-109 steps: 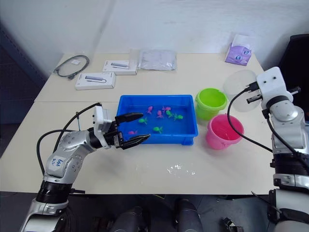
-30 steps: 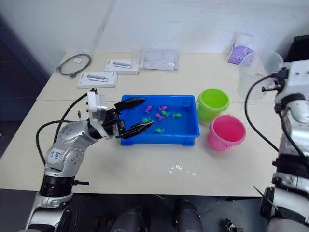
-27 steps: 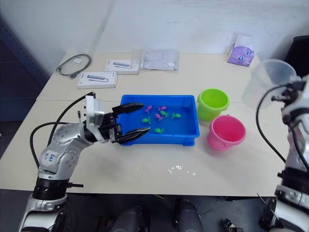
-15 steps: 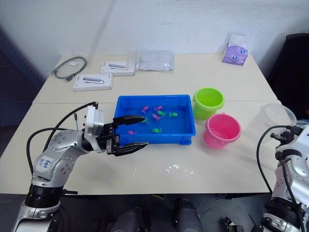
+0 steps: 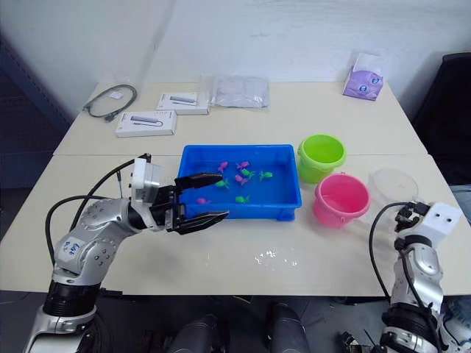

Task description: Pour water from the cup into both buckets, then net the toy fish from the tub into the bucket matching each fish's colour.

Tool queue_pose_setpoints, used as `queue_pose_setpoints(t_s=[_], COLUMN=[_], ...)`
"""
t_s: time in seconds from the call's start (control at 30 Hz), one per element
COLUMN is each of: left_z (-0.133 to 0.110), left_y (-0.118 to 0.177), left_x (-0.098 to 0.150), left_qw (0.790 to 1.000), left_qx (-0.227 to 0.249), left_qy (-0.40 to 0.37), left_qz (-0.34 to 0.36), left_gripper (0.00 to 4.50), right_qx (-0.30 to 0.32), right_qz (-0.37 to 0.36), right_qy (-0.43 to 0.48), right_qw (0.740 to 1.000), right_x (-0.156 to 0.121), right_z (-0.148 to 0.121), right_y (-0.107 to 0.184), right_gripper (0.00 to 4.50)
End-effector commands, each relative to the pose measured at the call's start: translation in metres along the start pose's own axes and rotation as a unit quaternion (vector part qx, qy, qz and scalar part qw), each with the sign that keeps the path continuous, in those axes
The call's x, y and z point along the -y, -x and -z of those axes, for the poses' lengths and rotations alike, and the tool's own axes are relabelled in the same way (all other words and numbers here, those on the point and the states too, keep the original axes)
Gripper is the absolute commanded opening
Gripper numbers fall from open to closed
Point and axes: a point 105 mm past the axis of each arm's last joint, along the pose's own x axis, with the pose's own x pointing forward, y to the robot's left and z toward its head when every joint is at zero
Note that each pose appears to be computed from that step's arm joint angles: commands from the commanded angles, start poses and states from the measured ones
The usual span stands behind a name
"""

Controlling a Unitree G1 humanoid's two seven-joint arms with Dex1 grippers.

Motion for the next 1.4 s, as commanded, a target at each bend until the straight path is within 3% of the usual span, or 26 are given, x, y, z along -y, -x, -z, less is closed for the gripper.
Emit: queue_pose_setpoints(t_s=[0.03,0.17,0.3,0.4,0.47,0.53,0.6,0.7,0.77,0.83,0.93,1.0,1.03,1.1,1.17,1.2,1.4], left_z=[-0.008,0.001,0.013,0.015,0.014,0.019,0.024,0.023,0.028,0.032,0.044,0.047,0.047,0.049,0.052,0.056,0.046], left_y=[0.009,0.028,0.052,0.081,0.101,0.128,0.159,0.194,0.232,0.257,0.302,0.323,0.328,0.329,0.325,0.324,0.286], left_x=[0.001,-0.006,-0.009,-0.017,-0.024,-0.024,-0.024,-0.025,-0.021,-0.015,-0.003,0.005,0.008,0.014,0.017,0.017,-0.021], left_qw=[1.0,0.999,0.996,0.989,0.98,0.968,0.948,0.915,0.868,0.832,0.751,0.7,0.686,0.676,0.68,0.668,0.682], left_qx=[0.007,-0.009,-0.041,-0.059,-0.063,-0.079,-0.095,-0.089,-0.09,-0.092,-0.118,-0.145,-0.142,-0.138,-0.142,-0.138,-0.138], left_qy=[-0.008,0.006,0.005,-0.003,-0.011,-0.018,-0.027,-0.034,-0.015,-0.002,0.002,-0.018,-0.018,-0.008,0.002,0.032,0.08], left_qz=[-0.01,-0.046,-0.075,-0.136,-0.187,-0.239,-0.302,-0.392,-0.488,-0.547,-0.65,-0.699,-0.713,-0.724,-0.72,-0.731,-0.714], left_gripper=[4.5,4.5,4.5,4.5,4.5,4.5,4.5,4.5,4.5,4.5,4.5,4.5,4.5,4.5,4.5,4.5,4.5], right_qx=[0.013,-0.012,-0.027,0.036,0.096,0.117,0.128,0.138,0.149,0.154,0.159,0.171,0.171,0.165,0.168,0.174,0.201], right_qz=[-0.019,-0.02,-0.069,-0.211,-0.315,-0.407,-0.478,-0.538,-0.6,-0.632,-0.684,-0.691,-0.695,-0.71,-0.711,-0.712,-0.724], right_qy=[0.013,0.01,0.032,0.07,0.076,0.107,0.153,0.153,0.157,0.16,0.167,0.156,0.154,0.148,0.141,0.14,0.132], right_qw=[1.0,1.0,0.997,0.974,0.941,0.899,0.855,0.818,0.77,0.743,0.692,0.685,0.681,0.669,0.668,0.666,0.646], right_x=[0.004,0.014,0.014,-0.016,-0.039,-0.057,-0.073,-0.089,-0.108,-0.117,-0.135,-0.143,-0.145,-0.148,-0.15,-0.153,-0.174], right_z=[-0.014,-0.012,-0.019,-0.055,-0.08,-0.094,-0.099,-0.104,-0.1,-0.095,-0.072,-0.06,-0.055,-0.048,-0.047,-0.049,-0.068], right_y=[0.018,0.04,0.063,0.087,0.109,0.133,0.151,0.164,0.175,0.18,0.189,0.192,0.193,0.197,0.197,0.197,0.201], right_gripper=[4.35,4.44,4.44,4.44,4.44,4.44,4.44,4.44,4.44,4.44,4.44,4.44,4.44,4.44,4.44,4.44,4.44])
